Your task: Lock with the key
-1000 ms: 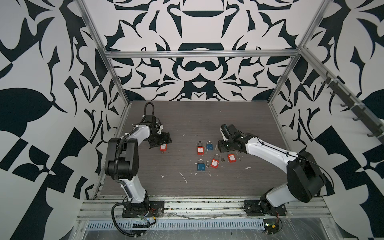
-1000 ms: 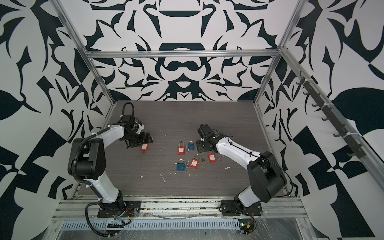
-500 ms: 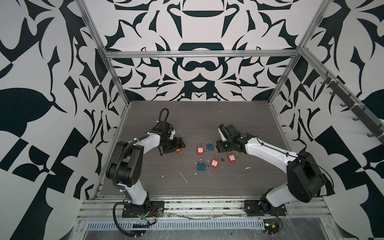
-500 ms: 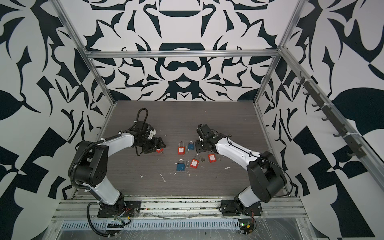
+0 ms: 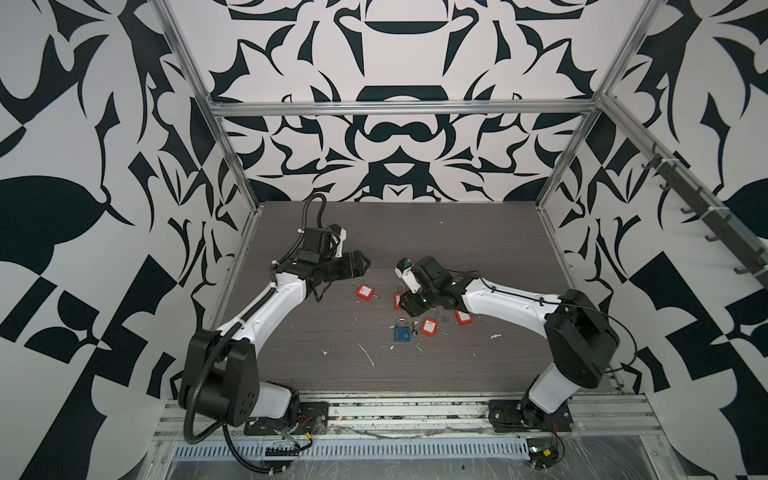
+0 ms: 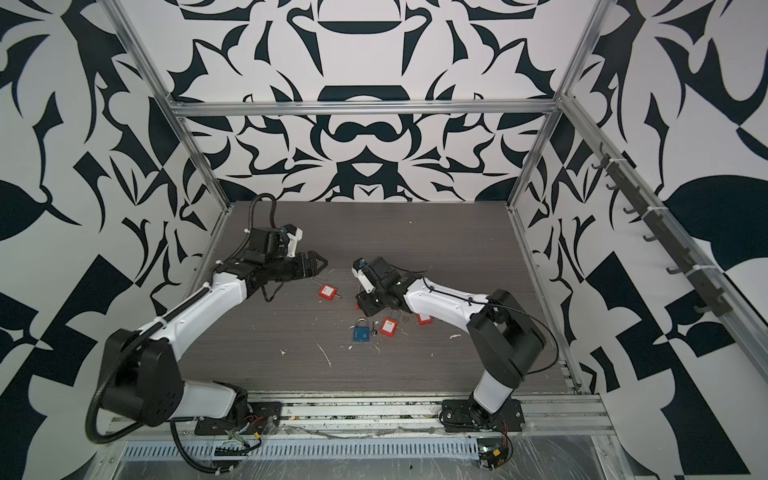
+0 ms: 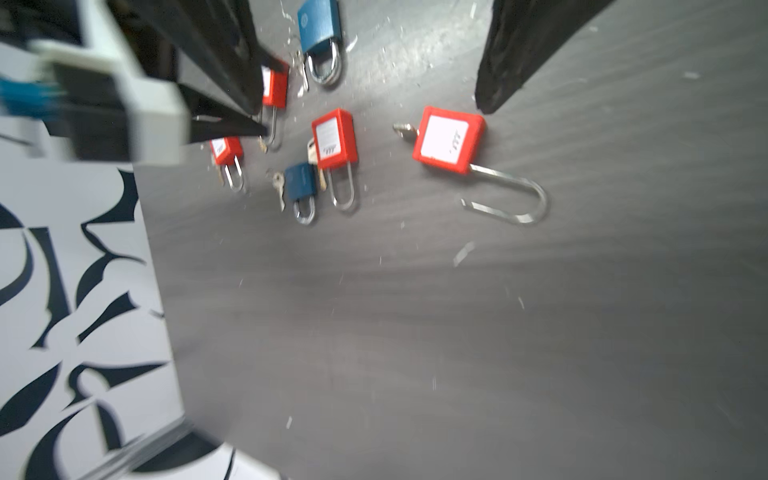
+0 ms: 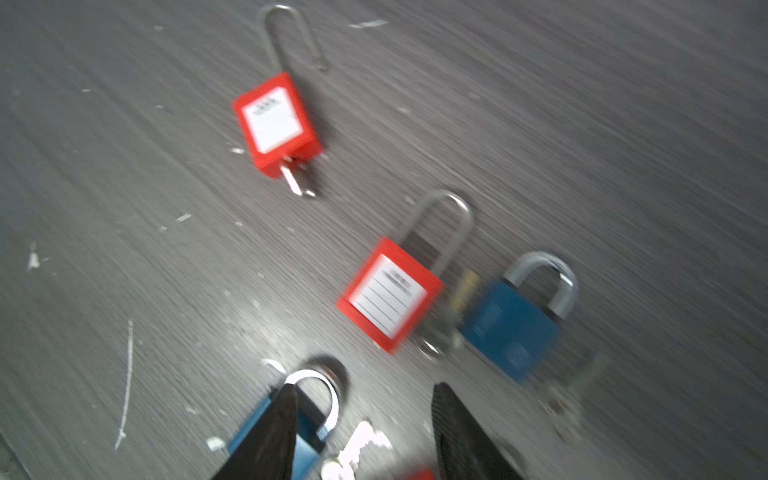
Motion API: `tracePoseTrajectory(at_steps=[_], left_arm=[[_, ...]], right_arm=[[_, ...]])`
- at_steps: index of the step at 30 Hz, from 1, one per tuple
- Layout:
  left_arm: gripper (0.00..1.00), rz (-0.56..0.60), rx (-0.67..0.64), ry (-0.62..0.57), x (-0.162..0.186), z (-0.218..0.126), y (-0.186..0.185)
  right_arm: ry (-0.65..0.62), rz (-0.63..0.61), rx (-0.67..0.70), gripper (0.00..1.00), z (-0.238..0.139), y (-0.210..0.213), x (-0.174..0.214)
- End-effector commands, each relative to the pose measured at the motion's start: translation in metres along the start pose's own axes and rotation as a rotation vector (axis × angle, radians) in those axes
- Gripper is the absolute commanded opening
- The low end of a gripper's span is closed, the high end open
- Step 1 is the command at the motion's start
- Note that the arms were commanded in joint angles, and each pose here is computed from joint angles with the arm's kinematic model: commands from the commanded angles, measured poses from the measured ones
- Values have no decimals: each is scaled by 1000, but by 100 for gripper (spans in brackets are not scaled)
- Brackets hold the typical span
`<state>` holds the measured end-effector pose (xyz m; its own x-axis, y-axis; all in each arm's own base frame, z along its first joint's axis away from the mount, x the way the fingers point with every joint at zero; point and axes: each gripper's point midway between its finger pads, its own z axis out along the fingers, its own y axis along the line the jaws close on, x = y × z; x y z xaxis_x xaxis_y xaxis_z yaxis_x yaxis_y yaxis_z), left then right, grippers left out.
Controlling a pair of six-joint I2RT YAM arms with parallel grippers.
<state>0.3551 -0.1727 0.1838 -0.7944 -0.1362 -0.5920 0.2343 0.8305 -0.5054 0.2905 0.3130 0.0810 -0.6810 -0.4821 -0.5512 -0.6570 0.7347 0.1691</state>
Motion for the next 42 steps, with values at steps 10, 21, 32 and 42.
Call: tracePoseTrajectory(at_steps=[10, 21, 32, 42], left_arm=[[94, 146, -54, -249, -39, -73, 8], [99, 163, -92, -398, -44, -97, 17], [99, 137, -143, -351, -32, -86, 34], [98, 195, -159, -347, -35, -84, 35]], right_arm=[[-155, -354, -134, 56, 49, 50, -77], [-110, -401, -145, 57, 86, 53, -87], [-68, -448, -102, 41, 107, 49, -79], [-225, -533, -100, 14, 48, 61, -103]])
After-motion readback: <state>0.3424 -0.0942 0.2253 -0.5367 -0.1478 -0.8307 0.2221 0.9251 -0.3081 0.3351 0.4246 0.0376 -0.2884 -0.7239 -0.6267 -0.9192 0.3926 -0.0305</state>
